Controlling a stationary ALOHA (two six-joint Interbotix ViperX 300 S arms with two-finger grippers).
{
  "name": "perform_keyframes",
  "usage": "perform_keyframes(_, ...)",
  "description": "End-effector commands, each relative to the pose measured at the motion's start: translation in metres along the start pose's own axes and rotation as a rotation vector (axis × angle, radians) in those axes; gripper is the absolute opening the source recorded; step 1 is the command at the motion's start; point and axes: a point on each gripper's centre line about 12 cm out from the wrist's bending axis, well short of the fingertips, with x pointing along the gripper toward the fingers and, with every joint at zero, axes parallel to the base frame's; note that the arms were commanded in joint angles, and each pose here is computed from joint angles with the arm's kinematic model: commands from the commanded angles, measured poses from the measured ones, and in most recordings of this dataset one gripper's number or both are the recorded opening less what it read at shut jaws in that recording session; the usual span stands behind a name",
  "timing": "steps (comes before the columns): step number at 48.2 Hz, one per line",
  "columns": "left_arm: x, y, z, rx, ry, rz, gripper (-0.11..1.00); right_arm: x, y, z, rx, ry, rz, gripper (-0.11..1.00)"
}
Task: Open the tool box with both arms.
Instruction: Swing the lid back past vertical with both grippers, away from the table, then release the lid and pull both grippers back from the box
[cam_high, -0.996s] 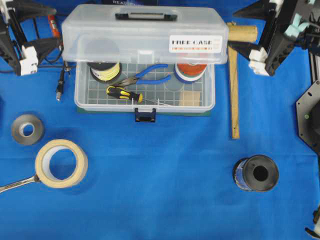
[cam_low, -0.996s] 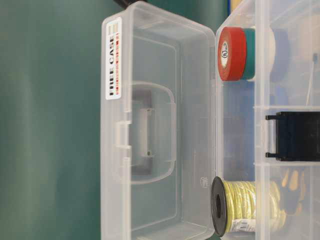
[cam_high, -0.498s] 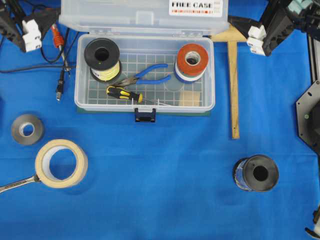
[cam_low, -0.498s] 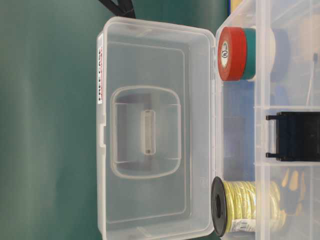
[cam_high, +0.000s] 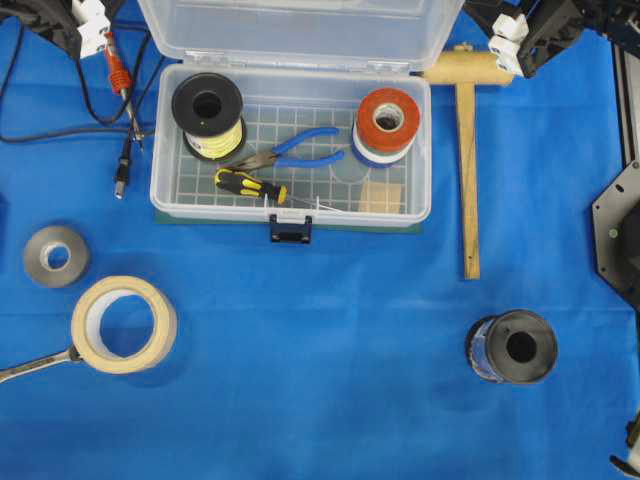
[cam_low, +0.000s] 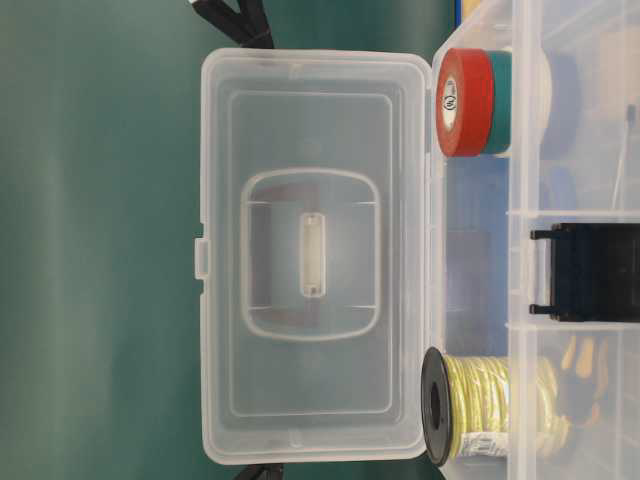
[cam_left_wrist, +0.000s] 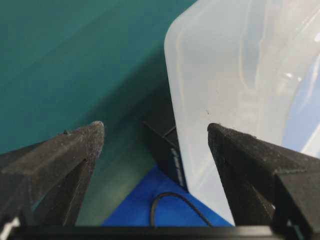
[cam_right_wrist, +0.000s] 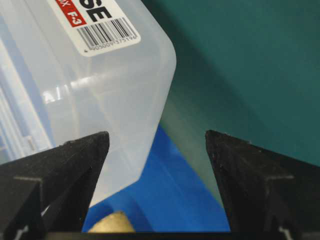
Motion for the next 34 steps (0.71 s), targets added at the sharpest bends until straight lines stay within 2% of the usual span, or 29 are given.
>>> perform_keyframes(1,0.004,-0.002,0.011,0.012,-0.030,-0.008,0.85,0.005,0.001,0.017,-0.009,-0.045,0.004,0.82)
perform_keyframes(17,0.004,0.004,0.011,0.015,-0.025,0.011,0.85,0.026,-0.007,0.021,-0.019,-0.015,-0.019,0.82)
perform_keyframes(34,0.005,0.012,0.010,0.011,-0.021,0.037,0.85,0.031,-0.010,0.020,-0.014,-0.005,-0.027,0.82)
